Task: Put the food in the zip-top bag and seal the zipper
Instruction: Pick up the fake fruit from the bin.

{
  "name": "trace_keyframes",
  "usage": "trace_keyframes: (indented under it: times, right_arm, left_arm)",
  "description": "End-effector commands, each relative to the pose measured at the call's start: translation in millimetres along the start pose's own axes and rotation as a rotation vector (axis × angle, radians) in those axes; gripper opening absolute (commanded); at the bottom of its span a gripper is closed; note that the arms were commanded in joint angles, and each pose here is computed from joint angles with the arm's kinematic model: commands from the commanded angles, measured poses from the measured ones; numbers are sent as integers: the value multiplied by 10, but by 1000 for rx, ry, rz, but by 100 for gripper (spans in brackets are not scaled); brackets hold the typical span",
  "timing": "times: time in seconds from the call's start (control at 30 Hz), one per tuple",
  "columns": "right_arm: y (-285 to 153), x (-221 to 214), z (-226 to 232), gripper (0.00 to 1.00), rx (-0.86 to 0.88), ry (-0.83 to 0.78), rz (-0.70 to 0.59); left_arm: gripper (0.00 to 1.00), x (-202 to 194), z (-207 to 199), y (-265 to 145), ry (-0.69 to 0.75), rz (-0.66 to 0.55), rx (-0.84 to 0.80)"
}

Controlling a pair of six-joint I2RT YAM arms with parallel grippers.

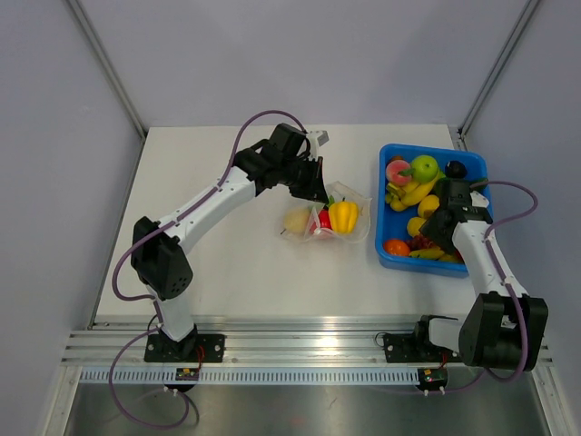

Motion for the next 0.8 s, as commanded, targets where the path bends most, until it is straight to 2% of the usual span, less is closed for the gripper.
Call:
trace_keyframes:
  times: [0.0,0.07,0.2,0.23,0.3,0.33,0.47,0.77]
  right_arm:
    - [51,225,14,57,-35,7,-91]
    - [96,240,3,54,-50,1,-93]
    - [145,228,-6,39,-54,-3,-89]
    - [138,232,-4,32,-49,-4,-93]
    - [81,262,2,24,-37,-1,-105]
    - [50,271,-4,15,-35,-4,-109]
    - [-218,383,15,1,22,1,-156]
    - [-877,662,55,0,141,4,-265]
  left_arm:
    - [0,177,-122,-193,41,-78,-28]
    - [0,183,-122,-190,42,-78,-28]
    - [0,197,-130,-198,40,-79,-26]
    - [0,196,-128,-195,40,-77,-26]
    - [0,195,-123,-195,41,-77,-23]
    - [0,192,-121,-196,42,-76,-22]
    - [0,198,-114,-186,38,-78,-18]
    - [0,274,-161,-115,25,-76,-46]
Point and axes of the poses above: each gripper's point midway between its finger pads, its own y axis out along the fingers, its own z axis along the line the jaws close on, x = y × z, the point moved 4 cm from there along -y, back along the fingers, and after that the axes turned 3 degrees about y, right-handed, at the moved point
